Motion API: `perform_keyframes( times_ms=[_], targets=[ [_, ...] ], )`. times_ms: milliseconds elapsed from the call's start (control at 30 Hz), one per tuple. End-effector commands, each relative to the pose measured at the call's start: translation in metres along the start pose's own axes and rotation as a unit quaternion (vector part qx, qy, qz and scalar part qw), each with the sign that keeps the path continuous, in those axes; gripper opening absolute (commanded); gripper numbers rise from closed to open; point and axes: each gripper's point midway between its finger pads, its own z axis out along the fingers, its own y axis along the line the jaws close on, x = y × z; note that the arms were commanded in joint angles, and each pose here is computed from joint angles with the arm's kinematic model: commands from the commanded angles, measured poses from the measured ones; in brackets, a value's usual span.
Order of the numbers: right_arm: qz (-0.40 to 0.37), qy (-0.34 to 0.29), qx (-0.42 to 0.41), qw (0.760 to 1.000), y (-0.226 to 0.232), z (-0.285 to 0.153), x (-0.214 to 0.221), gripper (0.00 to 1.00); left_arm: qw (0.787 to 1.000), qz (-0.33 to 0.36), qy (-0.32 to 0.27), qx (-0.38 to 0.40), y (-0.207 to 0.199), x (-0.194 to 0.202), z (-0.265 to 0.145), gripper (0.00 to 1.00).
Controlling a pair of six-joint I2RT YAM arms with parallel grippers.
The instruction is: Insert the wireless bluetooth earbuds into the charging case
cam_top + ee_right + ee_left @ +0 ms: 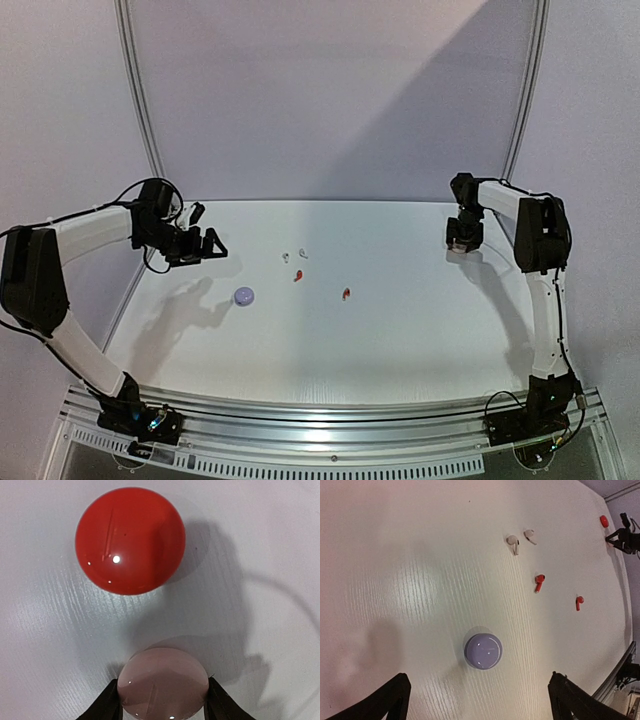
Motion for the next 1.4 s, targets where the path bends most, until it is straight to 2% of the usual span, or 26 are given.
perform_keyframes(
  times_ms=[0,167,300,400,433,500,600,667,800,933,1000,1100,1133,1367],
  targets=[
    [0.002,-0.033,-0.002,0.999,-0.005,-0.029,-0.014,0.35,0.999,0.029,-0.015,0.024,-0.014,-0.015,-0.012,0.98],
    [0.027,-0.092,-0.047,0.994,0.000,-0.084,-0.031,0.32,0.993,0.097,-0.035,0.048,-0.031,-0.020,-0.032,0.97],
    [0.050,-0.151,-0.087,0.984,0.004,-0.144,-0.039,0.30,0.969,0.219,-0.092,0.065,-0.056,-0.024,-0.063,0.96],
    [0.061,-0.203,-0.131,0.968,0.017,-0.202,-0.037,0.30,0.931,0.310,-0.175,0.085,-0.089,-0.030,-0.093,0.96],
    [0.057,-0.210,-0.146,0.965,0.027,-0.213,-0.030,0.29,0.912,0.339,-0.210,0.097,-0.107,-0.032,-0.106,0.96],
    [0.059,-0.249,-0.192,0.947,0.044,-0.262,-0.023,0.28,0.877,0.380,-0.269,0.118,-0.139,-0.030,-0.120,0.95],
    [0.063,-0.295,-0.272,0.914,0.078,-0.327,-0.003,0.27,0.810,0.441,-0.358,0.147,-0.196,-0.026,-0.144,0.93],
    [0.067,-0.315,-0.332,0.887,0.102,-0.369,0.016,0.27,0.777,0.458,-0.398,0.169,-0.226,-0.024,-0.157,0.92],
    [0.064,-0.338,-0.483,0.805,0.148,-0.461,0.066,0.27,0.749,0.464,-0.434,0.191,-0.268,-0.026,-0.168,0.90],
    [0.045,-0.319,-0.574,0.753,0.190,-0.514,0.114,0.27,0.699,0.475,-0.491,0.211,-0.311,-0.029,-0.184,0.90],
    [0.035,-0.298,-0.608,0.735,0.209,-0.530,0.133,0.27,0.672,0.475,-0.518,0.232,-0.326,-0.029,-0.193,0.91],
    [0.029,-0.277,-0.645,0.712,0.235,-0.542,0.156,0.26,0.643,0.474,-0.547,0.251,-0.344,-0.029,-0.204,0.89],
    [0.026,-0.274,-0.662,0.697,0.242,-0.553,0.165,0.26,0.640,0.471,-0.551,0.255,-0.349,-0.031,-0.205,0.88],
    [0.018,-0.246,-0.697,0.673,0.283,-0.559,0.193,0.25,0.627,0.461,-0.590,0.217,-0.358,-0.058,-0.205,0.75]
  ],
)
